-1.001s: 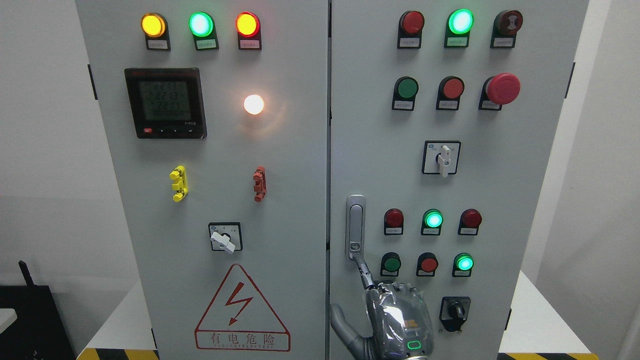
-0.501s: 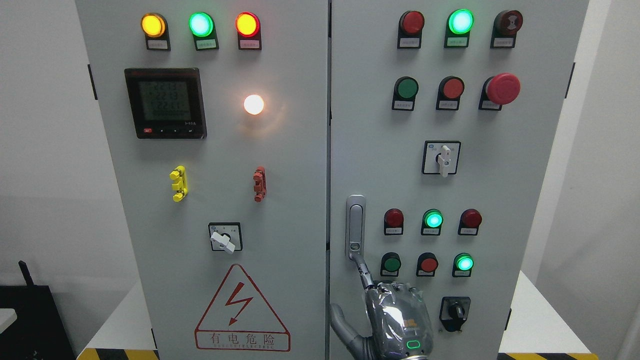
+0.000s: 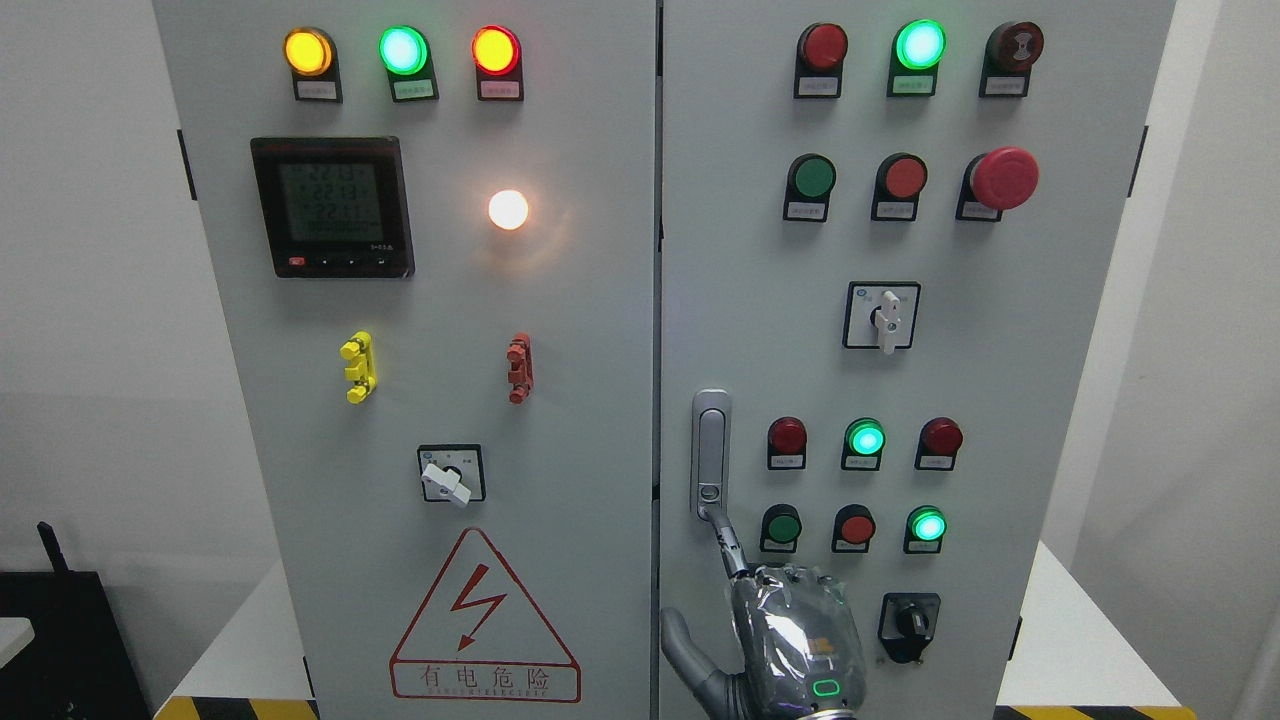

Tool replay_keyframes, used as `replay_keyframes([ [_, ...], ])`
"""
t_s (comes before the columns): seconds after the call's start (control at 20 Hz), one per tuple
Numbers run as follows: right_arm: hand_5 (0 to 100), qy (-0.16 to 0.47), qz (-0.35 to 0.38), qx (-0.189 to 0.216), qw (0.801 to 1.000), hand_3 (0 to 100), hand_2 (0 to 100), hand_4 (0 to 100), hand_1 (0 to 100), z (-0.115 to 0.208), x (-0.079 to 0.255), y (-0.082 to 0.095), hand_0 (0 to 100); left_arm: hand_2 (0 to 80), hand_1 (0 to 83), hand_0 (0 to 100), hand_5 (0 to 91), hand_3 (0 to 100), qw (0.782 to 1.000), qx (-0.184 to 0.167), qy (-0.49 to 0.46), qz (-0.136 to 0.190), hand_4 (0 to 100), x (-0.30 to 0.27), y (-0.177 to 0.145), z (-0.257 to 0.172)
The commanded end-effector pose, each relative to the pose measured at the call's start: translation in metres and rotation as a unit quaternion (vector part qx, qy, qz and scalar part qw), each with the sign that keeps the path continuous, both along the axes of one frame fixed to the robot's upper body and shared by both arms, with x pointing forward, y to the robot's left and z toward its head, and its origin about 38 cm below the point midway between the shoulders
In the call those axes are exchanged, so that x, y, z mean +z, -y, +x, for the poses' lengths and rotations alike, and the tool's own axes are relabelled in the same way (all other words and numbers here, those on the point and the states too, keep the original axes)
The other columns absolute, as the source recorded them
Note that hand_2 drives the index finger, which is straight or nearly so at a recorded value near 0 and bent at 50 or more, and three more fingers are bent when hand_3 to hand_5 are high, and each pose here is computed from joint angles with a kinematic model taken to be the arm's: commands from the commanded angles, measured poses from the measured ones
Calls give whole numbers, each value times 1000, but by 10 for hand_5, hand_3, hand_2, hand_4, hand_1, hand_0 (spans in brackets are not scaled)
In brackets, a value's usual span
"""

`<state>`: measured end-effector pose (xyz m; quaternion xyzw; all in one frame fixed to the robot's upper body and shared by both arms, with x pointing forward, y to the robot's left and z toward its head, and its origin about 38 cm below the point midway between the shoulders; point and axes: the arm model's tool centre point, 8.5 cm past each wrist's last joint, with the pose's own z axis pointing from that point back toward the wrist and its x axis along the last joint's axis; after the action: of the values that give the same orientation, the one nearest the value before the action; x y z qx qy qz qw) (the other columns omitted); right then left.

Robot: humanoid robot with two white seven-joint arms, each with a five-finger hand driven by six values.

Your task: Release door handle

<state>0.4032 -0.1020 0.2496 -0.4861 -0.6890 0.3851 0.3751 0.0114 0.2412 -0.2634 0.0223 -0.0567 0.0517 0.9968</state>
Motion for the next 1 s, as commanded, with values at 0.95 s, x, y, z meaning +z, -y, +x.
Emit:
replay_keyframes([
  [0.95,990,-3,1,3,1000,851,0,851,55,0,0,-2,370,0,389,120,0,0,1000,1,-1,-1,0,-1,1,-10],
])
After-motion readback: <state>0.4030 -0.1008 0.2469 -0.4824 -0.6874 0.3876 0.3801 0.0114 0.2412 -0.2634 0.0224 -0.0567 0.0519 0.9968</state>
